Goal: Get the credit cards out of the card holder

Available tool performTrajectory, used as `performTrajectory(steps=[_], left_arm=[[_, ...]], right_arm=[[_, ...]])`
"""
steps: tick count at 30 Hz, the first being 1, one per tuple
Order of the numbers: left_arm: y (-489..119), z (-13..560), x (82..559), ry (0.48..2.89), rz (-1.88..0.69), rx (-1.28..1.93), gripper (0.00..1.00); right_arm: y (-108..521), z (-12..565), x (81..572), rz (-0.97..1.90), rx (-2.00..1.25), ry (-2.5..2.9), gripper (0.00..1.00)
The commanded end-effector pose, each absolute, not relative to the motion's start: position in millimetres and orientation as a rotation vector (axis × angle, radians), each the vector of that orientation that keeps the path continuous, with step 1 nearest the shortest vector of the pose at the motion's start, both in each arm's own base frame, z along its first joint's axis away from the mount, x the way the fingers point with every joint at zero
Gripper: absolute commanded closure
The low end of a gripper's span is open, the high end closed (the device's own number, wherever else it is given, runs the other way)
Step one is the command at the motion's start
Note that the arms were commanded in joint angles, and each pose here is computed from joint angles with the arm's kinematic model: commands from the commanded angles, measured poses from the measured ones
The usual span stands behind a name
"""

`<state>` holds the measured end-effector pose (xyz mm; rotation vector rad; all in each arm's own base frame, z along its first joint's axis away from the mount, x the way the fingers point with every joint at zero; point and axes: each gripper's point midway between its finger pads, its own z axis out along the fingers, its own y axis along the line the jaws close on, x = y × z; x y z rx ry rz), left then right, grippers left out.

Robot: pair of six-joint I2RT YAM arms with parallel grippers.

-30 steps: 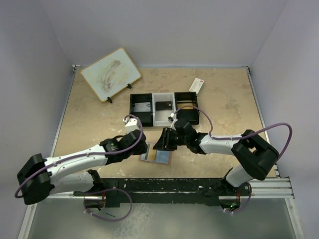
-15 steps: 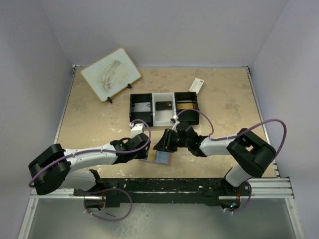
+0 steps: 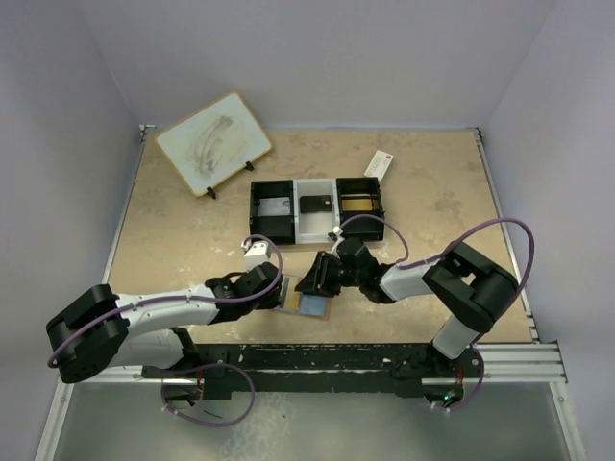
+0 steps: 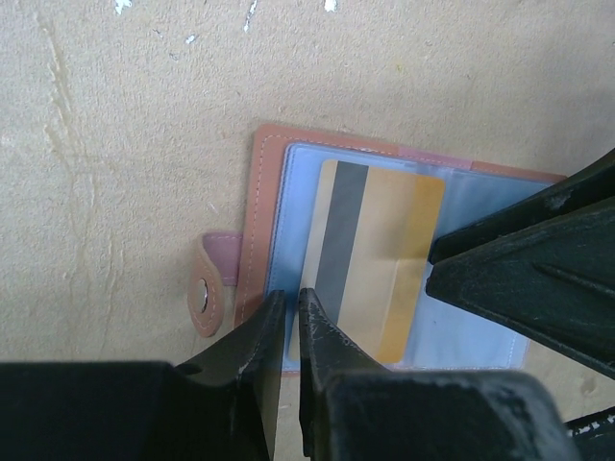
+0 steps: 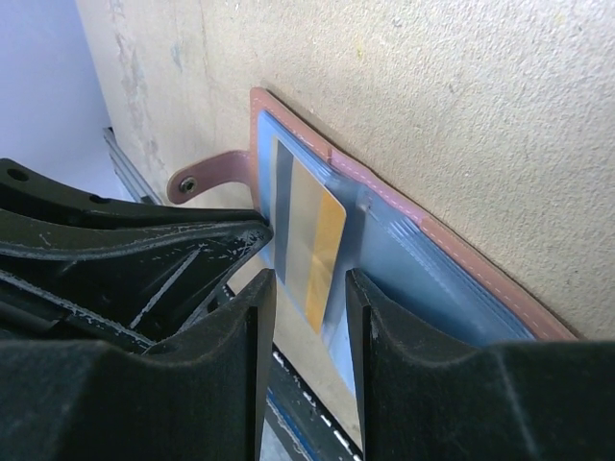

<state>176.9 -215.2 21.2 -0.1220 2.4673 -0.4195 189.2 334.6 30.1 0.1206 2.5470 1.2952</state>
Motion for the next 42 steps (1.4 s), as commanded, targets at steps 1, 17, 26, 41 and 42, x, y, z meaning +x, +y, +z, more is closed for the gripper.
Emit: performTrajectory(steps=[1,17,26,41,42], left_arm=[[-197.4,-0.4,160.4,2.549,-0.334,-0.107,0.92],[-193.8,3.7,162.4,2.540,-0.308,-0.111,0.95],[-192.6,7.2,164.7,2.534,-0.285,-0.099,0.96],[-218.5,67.4,187.9,2.406,-0.416,-0.102,0.81],[-223.7,74.7,190.5,2.392,-0.438,-0.090,0.80]], right_arm=[[337.9,29.1,187.9,1.326,0.137,2.528,0.62],[342.2,32.4,190.1,1.320,0.127,2.547,1.00],[332.7,41.7,189.6,1.270,0.122,2.542,1.00],[316.6,27.8,191.1,1.115,0.088,2.615,1.00],[317.2,28.3,191.2,1.118,0.084,2.615,1.00]])
